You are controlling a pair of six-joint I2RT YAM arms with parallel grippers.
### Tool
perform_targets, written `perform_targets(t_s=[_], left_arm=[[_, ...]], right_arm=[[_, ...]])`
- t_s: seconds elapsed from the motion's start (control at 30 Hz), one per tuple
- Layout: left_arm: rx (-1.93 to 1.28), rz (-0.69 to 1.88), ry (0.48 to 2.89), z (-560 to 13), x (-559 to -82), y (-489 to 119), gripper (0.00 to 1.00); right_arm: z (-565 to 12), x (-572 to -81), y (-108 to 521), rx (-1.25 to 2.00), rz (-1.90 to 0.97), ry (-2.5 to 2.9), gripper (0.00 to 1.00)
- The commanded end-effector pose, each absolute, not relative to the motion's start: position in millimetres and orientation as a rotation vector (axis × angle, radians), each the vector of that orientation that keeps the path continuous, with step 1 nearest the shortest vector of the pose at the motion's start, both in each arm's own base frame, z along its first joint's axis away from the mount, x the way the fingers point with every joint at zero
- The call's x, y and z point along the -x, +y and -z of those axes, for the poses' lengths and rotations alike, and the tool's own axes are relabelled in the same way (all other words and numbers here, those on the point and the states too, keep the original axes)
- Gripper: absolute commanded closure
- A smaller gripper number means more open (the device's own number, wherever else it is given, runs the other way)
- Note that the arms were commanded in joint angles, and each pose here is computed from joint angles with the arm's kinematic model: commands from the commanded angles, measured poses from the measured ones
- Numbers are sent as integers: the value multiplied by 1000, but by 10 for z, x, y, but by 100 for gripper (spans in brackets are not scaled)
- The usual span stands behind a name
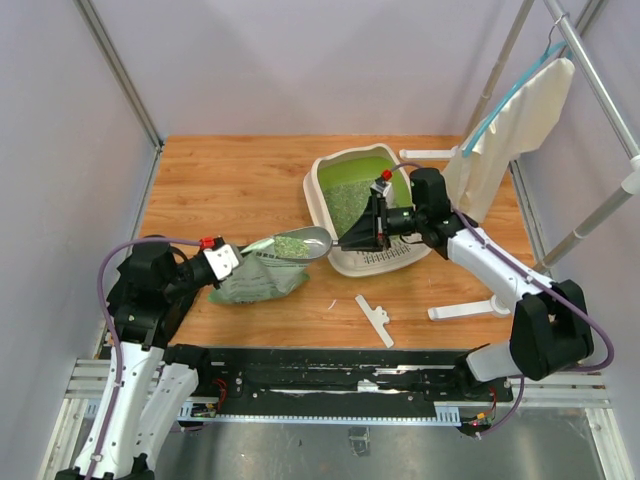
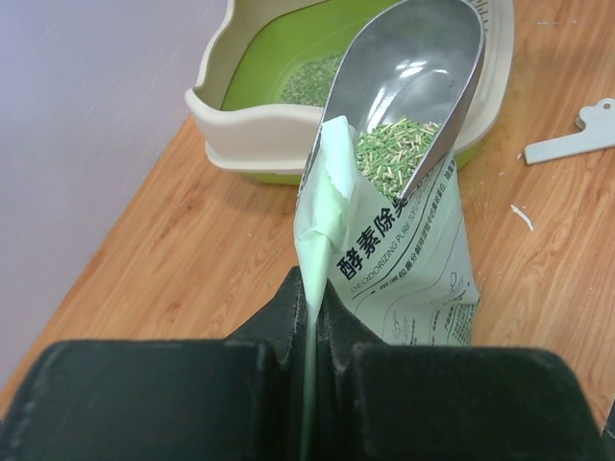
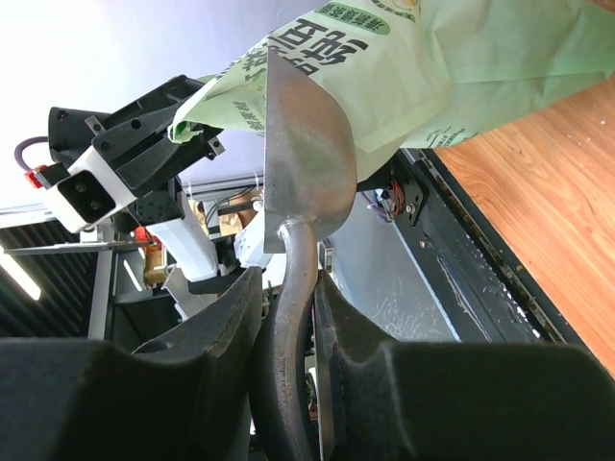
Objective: Fill the litter box with clean litter
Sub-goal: 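Scoop the cat litter from the cat litter bag.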
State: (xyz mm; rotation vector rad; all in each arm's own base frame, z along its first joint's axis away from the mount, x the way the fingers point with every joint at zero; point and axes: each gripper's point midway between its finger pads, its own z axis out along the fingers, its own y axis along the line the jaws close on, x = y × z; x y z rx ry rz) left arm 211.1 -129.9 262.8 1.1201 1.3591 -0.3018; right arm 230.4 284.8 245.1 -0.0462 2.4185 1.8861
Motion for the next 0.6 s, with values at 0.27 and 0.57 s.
perform_targets(t_s=[0.27, 0.57], left_arm=[[-1120, 137, 956, -3623, -1959, -1365, 100], [-1106, 149, 939, -3689, -1923, -1374, 99]], right_arm=[[-2424, -2322, 2768, 49, -1749, 2424, 99], [-2485, -2375, 2735, 37, -1781, 2365, 99]])
